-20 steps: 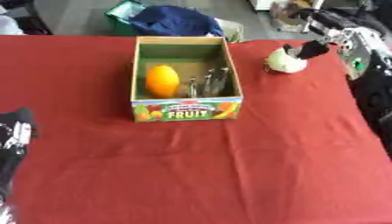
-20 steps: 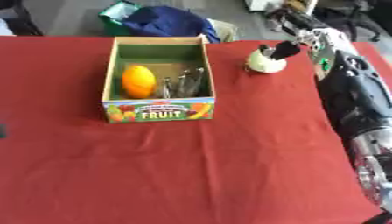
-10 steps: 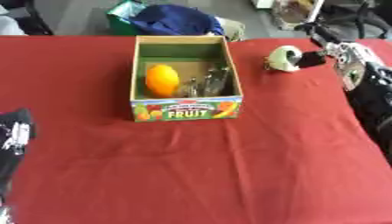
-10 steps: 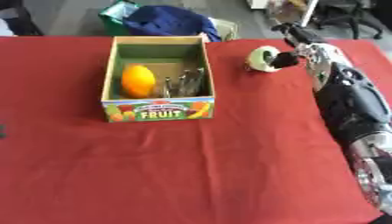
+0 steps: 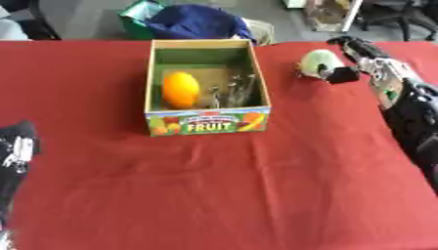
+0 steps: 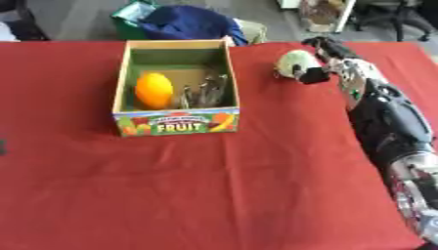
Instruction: Pick up objects on the table and place them in the box.
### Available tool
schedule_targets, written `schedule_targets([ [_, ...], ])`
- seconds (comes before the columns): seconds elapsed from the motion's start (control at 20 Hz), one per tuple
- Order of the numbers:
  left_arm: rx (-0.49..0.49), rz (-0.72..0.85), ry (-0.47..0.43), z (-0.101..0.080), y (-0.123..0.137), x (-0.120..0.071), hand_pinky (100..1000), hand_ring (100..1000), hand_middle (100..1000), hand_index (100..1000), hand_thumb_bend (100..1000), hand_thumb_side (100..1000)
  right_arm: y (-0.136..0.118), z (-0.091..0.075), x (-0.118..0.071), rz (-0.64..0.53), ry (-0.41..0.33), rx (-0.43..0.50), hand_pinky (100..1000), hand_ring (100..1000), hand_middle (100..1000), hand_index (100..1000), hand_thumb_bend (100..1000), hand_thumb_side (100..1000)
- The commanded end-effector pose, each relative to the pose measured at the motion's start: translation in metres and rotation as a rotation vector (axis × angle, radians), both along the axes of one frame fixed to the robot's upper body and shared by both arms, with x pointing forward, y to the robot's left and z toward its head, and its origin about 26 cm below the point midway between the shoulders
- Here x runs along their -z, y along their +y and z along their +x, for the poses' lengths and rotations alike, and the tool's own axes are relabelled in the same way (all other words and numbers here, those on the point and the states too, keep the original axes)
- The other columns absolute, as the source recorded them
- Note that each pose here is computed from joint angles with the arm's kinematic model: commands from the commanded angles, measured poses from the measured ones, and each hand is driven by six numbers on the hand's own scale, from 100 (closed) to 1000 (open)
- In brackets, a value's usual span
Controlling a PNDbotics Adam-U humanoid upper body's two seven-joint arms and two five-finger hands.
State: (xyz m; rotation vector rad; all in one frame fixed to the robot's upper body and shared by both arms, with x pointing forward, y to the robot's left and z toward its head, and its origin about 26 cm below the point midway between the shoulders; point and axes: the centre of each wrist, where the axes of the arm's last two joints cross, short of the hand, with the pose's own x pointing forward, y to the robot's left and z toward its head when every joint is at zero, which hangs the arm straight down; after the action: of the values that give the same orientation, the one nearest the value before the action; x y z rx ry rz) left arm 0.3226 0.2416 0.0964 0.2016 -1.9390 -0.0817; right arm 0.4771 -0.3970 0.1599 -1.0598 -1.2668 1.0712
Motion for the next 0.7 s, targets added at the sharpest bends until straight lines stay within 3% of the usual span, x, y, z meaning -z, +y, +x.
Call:
schedule_targets([
  [0.05,0.008,0.009,-0.03,0.0013,0.0008,-0.0096,606,589,547,622,295,519,-0.0056,0.0007,-0.0164,-0.007,-0.034,0.009,856,911,936,973,119,410],
  [0.35,0.01,0.009,-0.032,0.0016,0.0003,-0.0104,606,589,547,622,295,519,-0.0042,0.0009,-0.0134,-0.002,-0.051,0.042,857,919,951,978,111,416],
  [0.7,0.011,0.005,-0.039,0.0021,-0.0004,-0.0128,606,589,547,622,292,520,-0.002,0.0023,-0.0204,-0.015,-0.129,0.08,851,916,956,978,125,386],
])
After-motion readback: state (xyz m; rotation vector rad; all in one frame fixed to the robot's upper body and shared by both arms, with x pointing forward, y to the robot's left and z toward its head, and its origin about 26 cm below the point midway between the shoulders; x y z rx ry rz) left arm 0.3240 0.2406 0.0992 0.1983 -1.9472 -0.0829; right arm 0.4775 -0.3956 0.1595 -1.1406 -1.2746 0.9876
